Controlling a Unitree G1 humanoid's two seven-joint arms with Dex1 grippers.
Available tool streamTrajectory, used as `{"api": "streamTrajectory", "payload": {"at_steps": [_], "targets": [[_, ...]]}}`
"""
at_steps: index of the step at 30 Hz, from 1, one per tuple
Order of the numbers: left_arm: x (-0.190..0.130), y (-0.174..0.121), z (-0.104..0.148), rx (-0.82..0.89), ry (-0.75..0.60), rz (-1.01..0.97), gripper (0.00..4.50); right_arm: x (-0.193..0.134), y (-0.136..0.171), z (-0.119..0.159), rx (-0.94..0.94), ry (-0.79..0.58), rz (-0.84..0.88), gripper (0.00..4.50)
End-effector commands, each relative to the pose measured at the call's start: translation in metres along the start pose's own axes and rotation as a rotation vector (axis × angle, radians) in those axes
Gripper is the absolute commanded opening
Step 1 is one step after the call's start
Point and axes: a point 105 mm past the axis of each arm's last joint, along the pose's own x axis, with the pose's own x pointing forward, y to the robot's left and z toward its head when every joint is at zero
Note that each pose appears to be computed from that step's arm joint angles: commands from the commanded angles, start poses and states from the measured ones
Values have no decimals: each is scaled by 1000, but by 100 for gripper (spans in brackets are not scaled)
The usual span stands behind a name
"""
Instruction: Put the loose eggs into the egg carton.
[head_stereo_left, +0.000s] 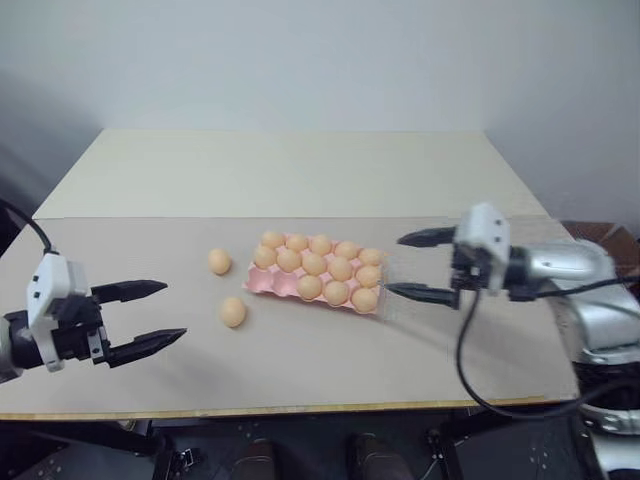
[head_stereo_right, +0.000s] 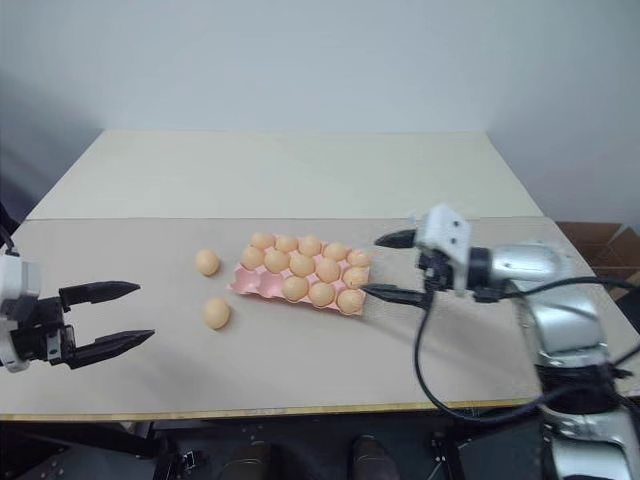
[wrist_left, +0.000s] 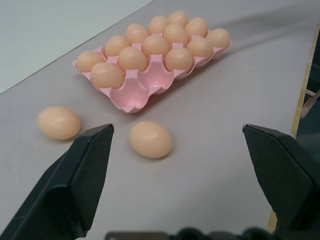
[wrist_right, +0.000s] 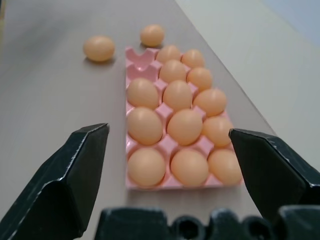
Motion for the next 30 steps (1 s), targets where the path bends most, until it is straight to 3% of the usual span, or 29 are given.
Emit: {"api": "streamTrajectory", "payload": {"at_steps": [1,5,17,30], "targets": [[-7,4,3,31,1,25,450,-32,11,13,-7,-21,58,446],[-7,5,4,30,2,28,450,-46,18,4,20,21,69,446],[-5,1,3,32,-2,34,450,-39,14,3,4,15,62,446],[92,29,-38,6,-11,141,450,-32,14,9,-29,-12,74,446]]}}
